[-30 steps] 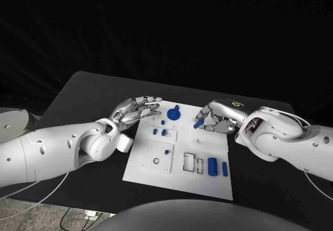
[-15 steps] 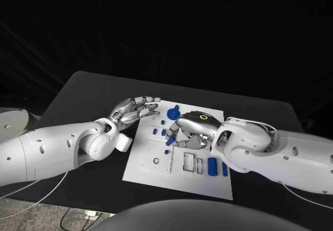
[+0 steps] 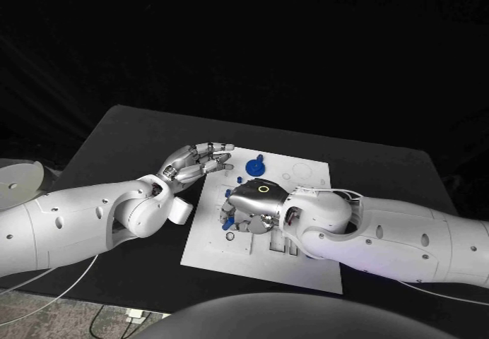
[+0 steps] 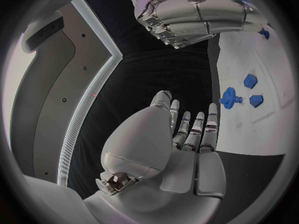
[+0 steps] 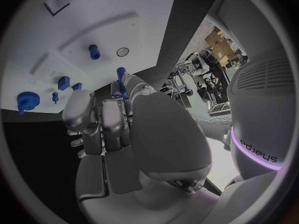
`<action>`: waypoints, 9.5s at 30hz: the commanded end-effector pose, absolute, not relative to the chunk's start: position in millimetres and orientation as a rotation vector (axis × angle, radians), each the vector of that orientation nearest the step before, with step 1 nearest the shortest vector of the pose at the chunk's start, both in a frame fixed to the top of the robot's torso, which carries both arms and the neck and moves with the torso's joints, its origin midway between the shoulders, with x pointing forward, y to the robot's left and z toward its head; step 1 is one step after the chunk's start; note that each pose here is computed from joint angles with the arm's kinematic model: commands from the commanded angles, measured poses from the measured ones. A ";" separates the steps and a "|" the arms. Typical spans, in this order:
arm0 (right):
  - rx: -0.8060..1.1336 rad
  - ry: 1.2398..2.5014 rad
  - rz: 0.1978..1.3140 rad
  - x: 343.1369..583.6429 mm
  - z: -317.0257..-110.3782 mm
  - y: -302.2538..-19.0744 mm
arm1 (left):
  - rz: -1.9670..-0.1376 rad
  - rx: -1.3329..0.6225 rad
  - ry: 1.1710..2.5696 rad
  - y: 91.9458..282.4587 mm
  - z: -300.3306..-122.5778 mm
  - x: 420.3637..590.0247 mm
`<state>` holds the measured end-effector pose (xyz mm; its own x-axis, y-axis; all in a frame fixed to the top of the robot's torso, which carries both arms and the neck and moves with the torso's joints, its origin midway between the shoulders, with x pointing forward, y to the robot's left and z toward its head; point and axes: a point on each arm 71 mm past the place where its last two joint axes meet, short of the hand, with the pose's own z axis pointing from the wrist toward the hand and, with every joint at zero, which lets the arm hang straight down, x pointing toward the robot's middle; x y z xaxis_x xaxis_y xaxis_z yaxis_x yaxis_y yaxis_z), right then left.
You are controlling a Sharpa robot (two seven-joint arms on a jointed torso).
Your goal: Assemble the parts on the task board
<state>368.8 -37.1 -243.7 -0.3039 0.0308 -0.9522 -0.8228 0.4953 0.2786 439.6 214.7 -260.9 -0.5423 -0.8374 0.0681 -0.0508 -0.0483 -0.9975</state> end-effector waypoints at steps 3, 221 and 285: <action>-0.795 1.644 0.955 363.3 -248.2 -29.0 | -1.685 -0.949 1.625 210.7 -260.6 439.2; 0.428 2.407 0.526 355.0 -274.6 -213.3 | -1.664 -0.985 1.651 216.6 -276.7 433.5; 0.438 2.477 0.598 362.2 -263.8 -175.4 | -1.662 -0.987 1.662 214.4 -279.2 435.2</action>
